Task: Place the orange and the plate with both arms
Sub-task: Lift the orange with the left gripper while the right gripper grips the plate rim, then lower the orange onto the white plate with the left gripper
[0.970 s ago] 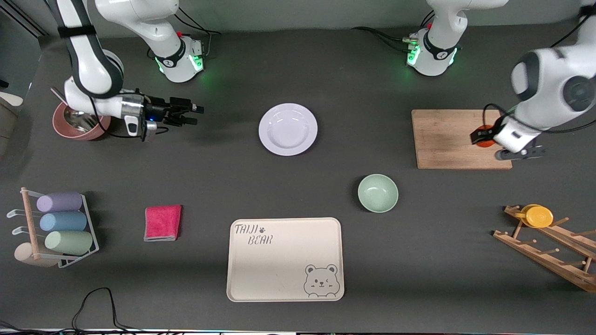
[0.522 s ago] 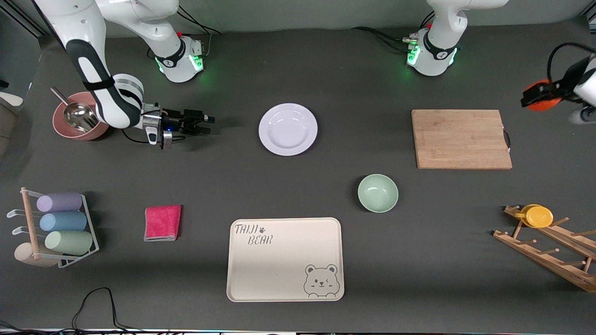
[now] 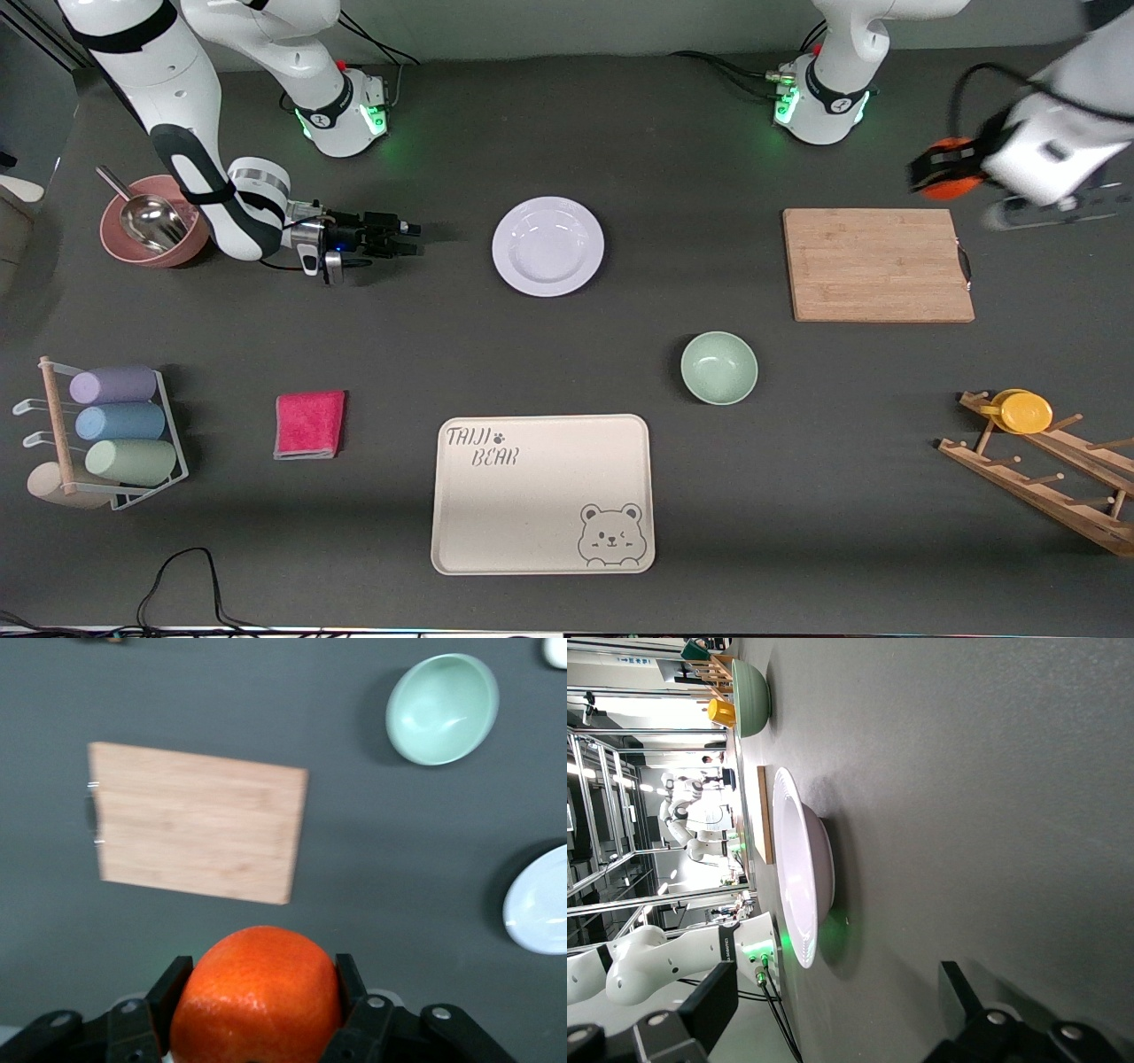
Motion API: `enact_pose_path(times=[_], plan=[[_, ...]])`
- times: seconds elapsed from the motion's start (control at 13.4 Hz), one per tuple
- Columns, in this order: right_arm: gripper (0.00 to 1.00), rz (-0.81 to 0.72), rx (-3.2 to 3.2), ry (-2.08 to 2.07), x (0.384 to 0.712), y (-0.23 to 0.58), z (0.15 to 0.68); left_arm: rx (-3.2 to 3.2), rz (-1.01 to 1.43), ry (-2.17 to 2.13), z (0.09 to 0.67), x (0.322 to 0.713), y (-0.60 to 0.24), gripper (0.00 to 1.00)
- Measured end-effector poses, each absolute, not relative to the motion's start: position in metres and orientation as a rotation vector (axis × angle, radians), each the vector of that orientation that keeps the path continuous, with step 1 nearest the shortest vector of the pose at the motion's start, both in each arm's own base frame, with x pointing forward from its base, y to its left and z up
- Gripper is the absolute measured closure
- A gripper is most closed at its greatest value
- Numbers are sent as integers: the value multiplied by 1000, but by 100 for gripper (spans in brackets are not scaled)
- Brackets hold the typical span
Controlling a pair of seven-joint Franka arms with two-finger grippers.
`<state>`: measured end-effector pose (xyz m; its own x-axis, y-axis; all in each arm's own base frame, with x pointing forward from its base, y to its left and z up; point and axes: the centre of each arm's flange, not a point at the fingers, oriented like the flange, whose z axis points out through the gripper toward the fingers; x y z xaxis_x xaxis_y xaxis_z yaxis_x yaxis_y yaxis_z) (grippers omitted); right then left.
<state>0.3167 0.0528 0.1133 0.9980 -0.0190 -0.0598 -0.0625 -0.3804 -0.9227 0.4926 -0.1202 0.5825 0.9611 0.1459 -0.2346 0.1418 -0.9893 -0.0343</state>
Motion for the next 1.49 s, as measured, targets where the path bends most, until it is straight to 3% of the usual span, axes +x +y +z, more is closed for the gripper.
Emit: enact_pose_path(times=[0.3, 0.37, 0.45, 0.52, 0.67, 0.75, 1.19, 1.49], plan=[[3, 51, -1961, 66, 317, 52, 113, -3112, 287, -402, 516, 500, -274, 30], [11, 52, -1962, 68, 317, 52, 113, -3123, 284, -448, 495, 497, -309, 30], [11, 52, -1962, 68, 317, 52, 112, -3132, 293, -495, 472, 493, -342, 30], [18, 52, -1962, 68, 317, 52, 112, -3139, 308, -532, 445, 488, -374, 30], [43, 53, -1962, 69, 317, 52, 112, -3131, 306, -588, 392, 473, -430, 30], [48, 53, -1962, 69, 317, 52, 112, -3119, 307, -609, 370, 466, -451, 30], [49, 61, -1963, 74, 315, 52, 109, -3128, 301, -641, 263, 406, -545, 30], [50, 67, -1964, 75, 313, 52, 106, -3106, 325, -588, 229, 368, -570, 30]])
